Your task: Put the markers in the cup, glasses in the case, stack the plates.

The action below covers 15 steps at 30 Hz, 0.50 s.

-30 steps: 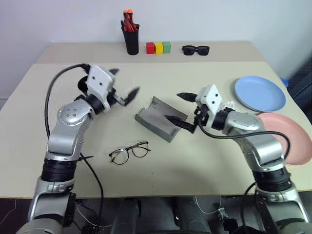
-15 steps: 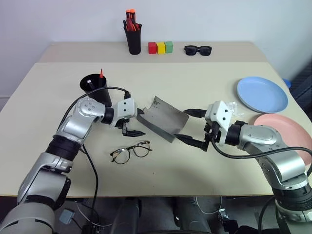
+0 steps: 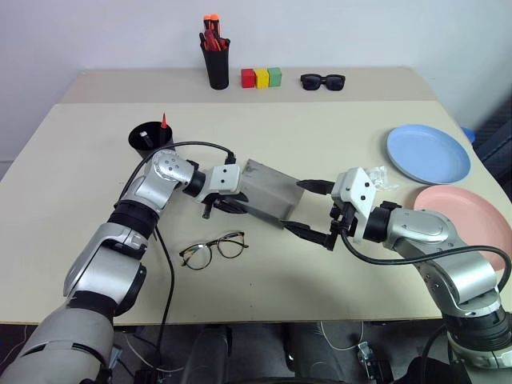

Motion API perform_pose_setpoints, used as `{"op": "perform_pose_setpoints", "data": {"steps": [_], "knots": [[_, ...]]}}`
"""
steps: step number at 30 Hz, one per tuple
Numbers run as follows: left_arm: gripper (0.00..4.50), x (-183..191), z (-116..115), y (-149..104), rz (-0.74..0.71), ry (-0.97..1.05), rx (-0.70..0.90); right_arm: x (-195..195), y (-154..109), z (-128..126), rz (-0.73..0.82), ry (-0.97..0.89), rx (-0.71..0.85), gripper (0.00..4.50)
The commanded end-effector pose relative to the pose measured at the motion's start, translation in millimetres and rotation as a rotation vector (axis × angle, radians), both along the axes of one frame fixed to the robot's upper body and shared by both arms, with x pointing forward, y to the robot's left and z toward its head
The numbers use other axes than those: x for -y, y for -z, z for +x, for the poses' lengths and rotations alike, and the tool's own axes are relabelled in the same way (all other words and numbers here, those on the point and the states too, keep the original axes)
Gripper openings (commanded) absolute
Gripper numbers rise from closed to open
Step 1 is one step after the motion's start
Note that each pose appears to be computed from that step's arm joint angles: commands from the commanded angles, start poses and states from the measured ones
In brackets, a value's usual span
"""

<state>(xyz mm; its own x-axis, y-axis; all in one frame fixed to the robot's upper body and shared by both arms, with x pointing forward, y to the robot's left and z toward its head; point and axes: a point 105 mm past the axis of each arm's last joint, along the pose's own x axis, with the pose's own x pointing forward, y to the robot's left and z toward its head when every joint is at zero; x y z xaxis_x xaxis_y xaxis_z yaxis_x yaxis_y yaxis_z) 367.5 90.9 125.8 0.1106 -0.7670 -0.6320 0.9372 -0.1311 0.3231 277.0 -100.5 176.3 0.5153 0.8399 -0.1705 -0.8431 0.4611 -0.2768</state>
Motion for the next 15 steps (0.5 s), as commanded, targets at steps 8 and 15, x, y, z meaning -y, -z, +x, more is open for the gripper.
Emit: {"op": "perform_pose_setpoints", "data": {"steps": [8,15], "knots": [[0.03,2,-23,-19,-0.112,-0.123,-0.127,-8,-9,-4,0.011,-0.036,0.048,4.5],[1.27,2,-24,-25,-0.138,-0.151,-0.077,-15,-9,-2,0.015,-0.065,0.048,4.5]]}}
